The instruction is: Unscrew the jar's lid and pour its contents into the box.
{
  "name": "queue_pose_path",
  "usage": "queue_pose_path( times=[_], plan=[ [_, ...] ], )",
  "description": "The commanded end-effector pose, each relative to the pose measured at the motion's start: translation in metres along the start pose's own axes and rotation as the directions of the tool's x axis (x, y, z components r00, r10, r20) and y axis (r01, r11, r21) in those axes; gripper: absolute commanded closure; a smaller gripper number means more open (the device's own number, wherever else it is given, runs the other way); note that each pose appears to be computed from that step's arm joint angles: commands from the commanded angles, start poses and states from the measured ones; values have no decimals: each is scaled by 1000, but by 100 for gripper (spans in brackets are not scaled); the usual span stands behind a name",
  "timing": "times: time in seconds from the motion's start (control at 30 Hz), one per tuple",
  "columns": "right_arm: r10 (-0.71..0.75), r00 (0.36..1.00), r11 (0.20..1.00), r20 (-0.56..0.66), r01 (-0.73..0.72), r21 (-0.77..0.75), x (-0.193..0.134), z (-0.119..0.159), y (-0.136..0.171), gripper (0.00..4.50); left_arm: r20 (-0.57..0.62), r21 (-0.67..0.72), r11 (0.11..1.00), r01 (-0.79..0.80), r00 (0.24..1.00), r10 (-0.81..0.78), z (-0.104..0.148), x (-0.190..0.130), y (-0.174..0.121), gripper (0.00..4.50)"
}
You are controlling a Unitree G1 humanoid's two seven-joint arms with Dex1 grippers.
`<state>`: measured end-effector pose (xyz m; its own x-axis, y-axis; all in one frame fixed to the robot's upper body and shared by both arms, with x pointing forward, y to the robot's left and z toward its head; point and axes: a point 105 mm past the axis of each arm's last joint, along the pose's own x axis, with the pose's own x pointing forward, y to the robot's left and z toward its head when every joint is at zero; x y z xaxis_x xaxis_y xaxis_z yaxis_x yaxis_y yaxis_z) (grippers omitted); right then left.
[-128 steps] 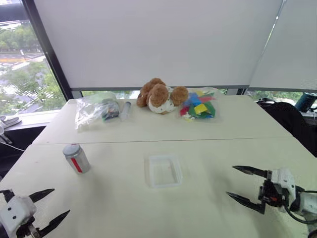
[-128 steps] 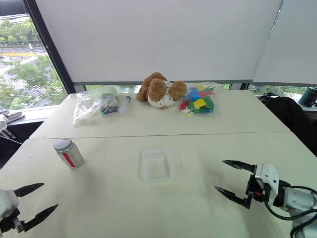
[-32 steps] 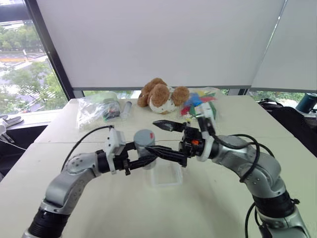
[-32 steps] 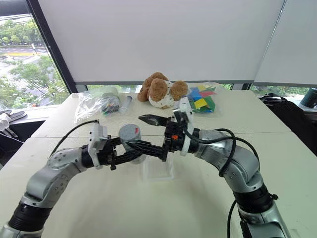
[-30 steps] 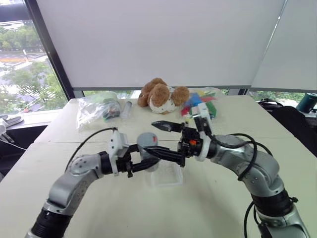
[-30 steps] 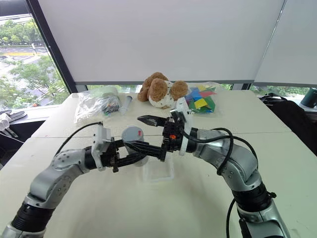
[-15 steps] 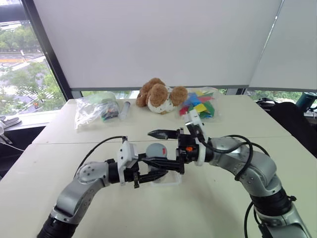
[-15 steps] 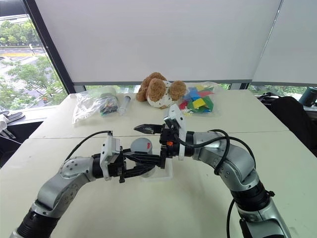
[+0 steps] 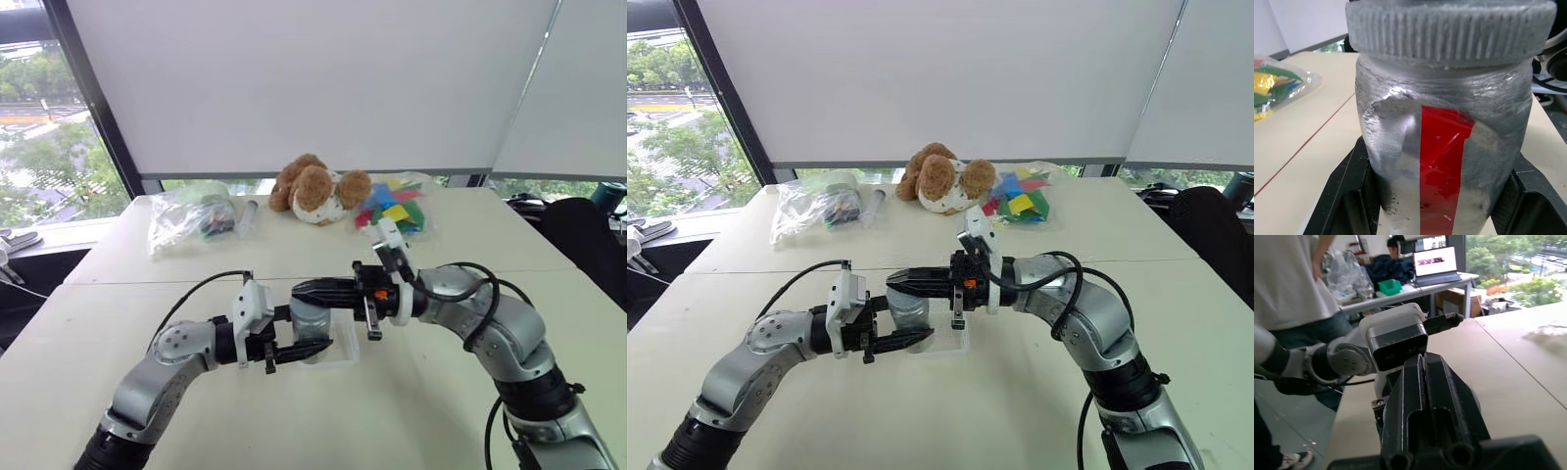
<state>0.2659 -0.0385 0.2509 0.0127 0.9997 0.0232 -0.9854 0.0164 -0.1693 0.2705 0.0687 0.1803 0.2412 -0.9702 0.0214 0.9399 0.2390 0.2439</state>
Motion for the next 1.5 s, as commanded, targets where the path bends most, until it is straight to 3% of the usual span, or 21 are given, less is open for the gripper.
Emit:
queue_pose_path(
  times=[0.03, 0.27, 0.67, 0.73, 0.87, 1.0, 1.23, 1.4, 1.5],
  plan=[
    [87, 995, 996, 41, -87, 3, -6, 21, 11, 357, 30, 66, 998, 10, 999, -12, 14, -3, 2, 240],
    [23, 999, 997, -22, -25, -72, 0, 12, 7, 5, 35, 56, 998, -3, 999, 1, 12, -2, 4, 240],
    [-30, 998, 995, -53, 25, -95, 4, 0, -3, 5, 36, 51, 999, 6, 999, -7, 11, 1, 2, 240],
    [-30, 999, 995, -40, 25, -100, 4, 2, -3, 57, 34, 51, 999, 7, 999, -8, 11, 1, 2, 240],
    [-1, 1000, 995, -30, -2, -97, 3, 2, -1, 221, 32, 51, 999, 10, 999, -11, 10, 0, 1, 240],
    [93, 995, 991, -23, -95, -91, 1, 5, 7, 220, 28, 52, 997, 50, 998, -51, 11, -1, -2, 240],
    [363, 928, 928, -83, -368, -55, -8, 6, 19, 220, 24, 47, 939, 339, 940, -341, 14, -6, -32, 240],
    [393, 917, 915, -69, -398, -64, -8, 12, 14, 220, 34, 46, 906, 421, 906, -423, 20, -7, -42, 240],
    [353, 936, 932, -14, -353, -82, -10, 21, 12, 79, 42, 42, 926, 375, 925, -377, 21, -9, -37, 240]
  ],
)
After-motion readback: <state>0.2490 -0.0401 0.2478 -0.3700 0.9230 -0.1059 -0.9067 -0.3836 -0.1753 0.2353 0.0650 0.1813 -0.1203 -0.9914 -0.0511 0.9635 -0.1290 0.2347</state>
